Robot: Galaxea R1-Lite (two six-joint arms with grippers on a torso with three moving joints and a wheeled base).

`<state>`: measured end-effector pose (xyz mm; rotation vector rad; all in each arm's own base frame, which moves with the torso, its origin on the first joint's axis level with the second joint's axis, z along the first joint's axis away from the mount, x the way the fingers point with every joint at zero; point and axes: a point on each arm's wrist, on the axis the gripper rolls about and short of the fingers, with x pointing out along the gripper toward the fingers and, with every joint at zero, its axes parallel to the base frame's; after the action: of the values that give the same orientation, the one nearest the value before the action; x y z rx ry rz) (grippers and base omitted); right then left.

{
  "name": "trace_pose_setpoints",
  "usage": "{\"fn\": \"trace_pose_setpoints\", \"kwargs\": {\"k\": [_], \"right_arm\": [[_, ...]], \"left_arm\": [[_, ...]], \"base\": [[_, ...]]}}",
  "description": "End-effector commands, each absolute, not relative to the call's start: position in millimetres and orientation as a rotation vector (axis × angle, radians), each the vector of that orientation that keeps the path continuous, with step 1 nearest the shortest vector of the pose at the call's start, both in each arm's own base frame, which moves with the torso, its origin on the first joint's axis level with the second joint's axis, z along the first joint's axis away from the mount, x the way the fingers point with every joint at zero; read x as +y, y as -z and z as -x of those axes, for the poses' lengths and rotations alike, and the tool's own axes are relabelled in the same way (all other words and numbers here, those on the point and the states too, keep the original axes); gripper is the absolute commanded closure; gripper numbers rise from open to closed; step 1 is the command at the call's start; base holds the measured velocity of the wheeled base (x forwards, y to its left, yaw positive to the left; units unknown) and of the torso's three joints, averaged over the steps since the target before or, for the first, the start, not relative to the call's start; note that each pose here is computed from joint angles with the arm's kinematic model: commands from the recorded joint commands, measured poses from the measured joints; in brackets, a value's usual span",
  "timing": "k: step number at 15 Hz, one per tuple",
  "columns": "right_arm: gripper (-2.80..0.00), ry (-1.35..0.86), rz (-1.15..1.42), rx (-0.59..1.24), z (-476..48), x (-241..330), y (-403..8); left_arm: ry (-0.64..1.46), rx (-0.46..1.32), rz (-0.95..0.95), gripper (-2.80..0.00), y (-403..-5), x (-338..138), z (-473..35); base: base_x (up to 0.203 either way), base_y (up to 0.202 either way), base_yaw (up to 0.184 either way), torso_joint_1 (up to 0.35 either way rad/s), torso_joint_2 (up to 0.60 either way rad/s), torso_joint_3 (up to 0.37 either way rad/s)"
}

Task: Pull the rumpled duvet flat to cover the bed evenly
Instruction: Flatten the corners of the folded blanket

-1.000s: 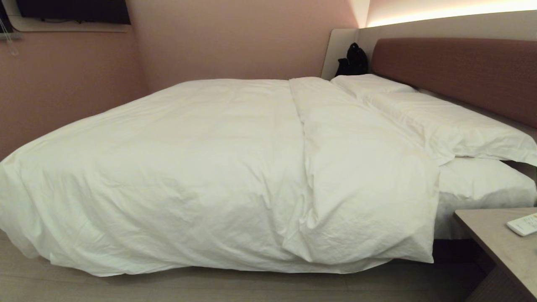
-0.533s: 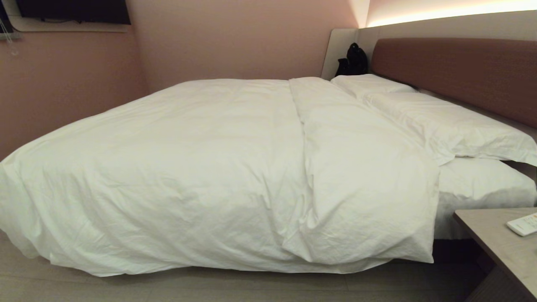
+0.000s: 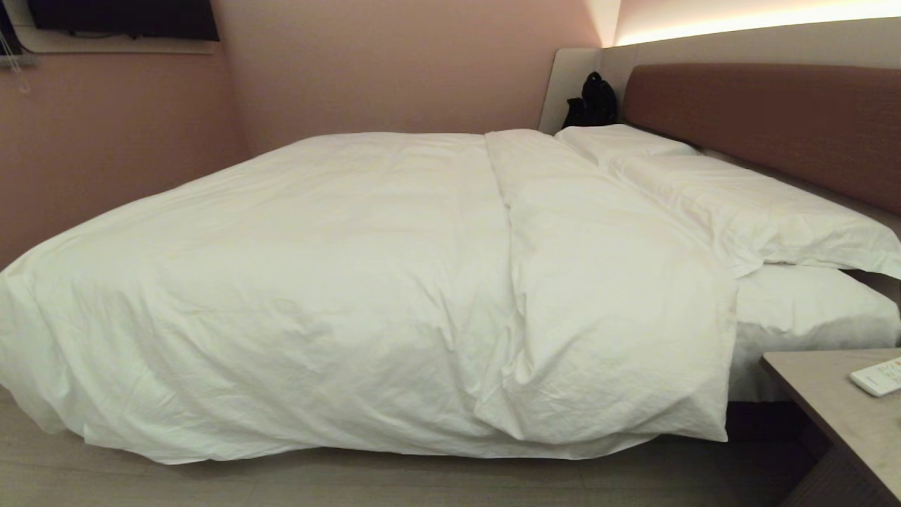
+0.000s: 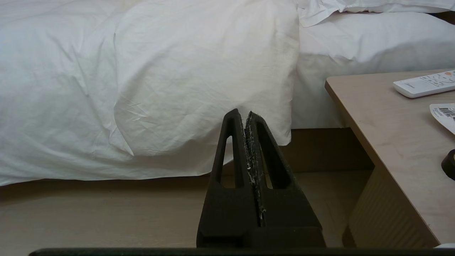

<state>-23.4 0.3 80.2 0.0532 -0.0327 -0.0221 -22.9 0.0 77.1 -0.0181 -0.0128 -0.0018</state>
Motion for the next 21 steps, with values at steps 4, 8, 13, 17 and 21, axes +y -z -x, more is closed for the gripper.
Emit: {"fn": "trace_pose_setpoints", "kwargs": {"k": [4, 8, 13, 17, 21], "right_arm": [[0.0, 0.022, -0.055, -0.033, 23, 0, -80], [0.0, 0.022, -0.053, -0.033, 23, 0, -80], [0.0, 0.021, -0.036, -0.034, 23, 0, -80], [0.0, 0.007, 0.006, -0.035, 24, 1, -82], [0.0, -0.051, 0.019, -0.081, 36, 2, -112]], "left_arm": [[0.002, -0.014, 0.018, 0.0, -77, 0, 23], [0.002, -0.014, 0.018, 0.0, -77, 0, 23], [0.002, -0.014, 0.018, 0.0, -77, 0, 23], [0.002, -0.014, 0.018, 0.0, -77, 0, 23], [0.002, -0.014, 0.018, 0.0, -77, 0, 23]], "base": [[0.0, 0.0, 0.0, 0.0, 0.0, 0.0], [0.0, 0.0, 0.0, 0.0, 0.0, 0.0], [0.0, 0.0, 0.0, 0.0, 0.0, 0.0], [0.0, 0.0, 0.0, 0.0, 0.0, 0.0], [0.0, 0.0, 0.0, 0.0, 0.0, 0.0]]}}
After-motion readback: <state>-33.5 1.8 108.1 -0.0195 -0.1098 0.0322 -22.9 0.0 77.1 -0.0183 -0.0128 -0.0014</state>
